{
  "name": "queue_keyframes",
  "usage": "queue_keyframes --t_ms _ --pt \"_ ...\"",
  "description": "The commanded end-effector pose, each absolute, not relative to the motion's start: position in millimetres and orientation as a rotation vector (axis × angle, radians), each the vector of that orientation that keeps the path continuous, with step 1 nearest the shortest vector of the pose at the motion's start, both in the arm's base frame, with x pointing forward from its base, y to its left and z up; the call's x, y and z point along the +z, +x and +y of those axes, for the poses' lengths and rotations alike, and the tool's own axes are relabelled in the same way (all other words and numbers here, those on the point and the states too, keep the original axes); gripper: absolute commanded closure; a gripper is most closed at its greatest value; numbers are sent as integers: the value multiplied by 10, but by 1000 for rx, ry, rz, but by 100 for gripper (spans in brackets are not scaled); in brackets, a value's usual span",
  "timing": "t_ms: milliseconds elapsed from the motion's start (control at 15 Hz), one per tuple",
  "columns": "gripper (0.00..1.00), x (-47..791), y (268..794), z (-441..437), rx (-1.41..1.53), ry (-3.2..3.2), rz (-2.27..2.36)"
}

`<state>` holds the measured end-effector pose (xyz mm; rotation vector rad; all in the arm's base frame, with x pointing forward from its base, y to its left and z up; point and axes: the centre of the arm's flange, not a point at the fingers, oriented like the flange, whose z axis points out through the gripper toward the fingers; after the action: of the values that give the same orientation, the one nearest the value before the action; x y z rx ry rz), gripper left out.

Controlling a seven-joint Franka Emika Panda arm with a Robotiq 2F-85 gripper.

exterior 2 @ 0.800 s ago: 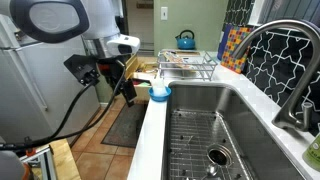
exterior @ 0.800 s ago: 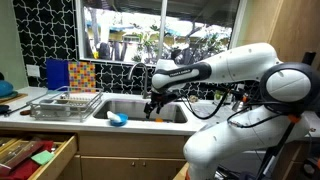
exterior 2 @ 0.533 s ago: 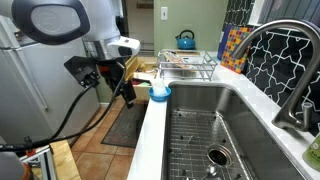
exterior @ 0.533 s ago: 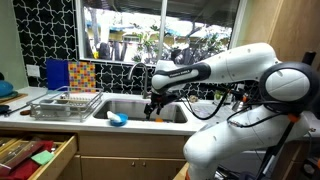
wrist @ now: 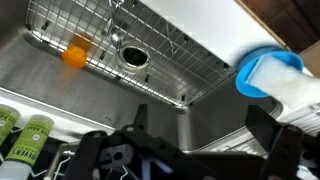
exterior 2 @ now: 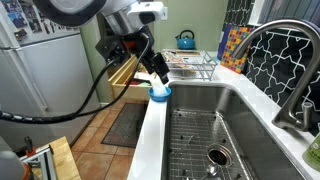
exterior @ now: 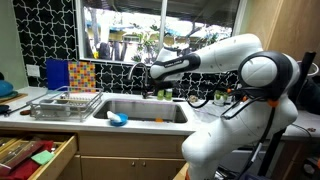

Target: Turn on the faucet then rinse the spoon under it

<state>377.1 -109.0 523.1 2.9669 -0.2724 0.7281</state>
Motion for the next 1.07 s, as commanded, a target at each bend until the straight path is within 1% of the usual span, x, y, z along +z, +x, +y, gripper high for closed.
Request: queue_keyframes --t_ms 0,133,200,400,600,733,1000 --pt "0 5415 4406 -1503 799 2863 -505" --pt "0 5422 4567 -1666 808 2836 -561" --pt "0 5419 4255 -1543 825 2872 -497" --pt "0 5376 4475 -1668 809 2862 -541" --pt "0 5387 4505 -1664 811 2860 -543" --pt "0 5333 4724 -1809 840 2821 -710" --pt "0 5207 5011 -2175 812 2732 -858"
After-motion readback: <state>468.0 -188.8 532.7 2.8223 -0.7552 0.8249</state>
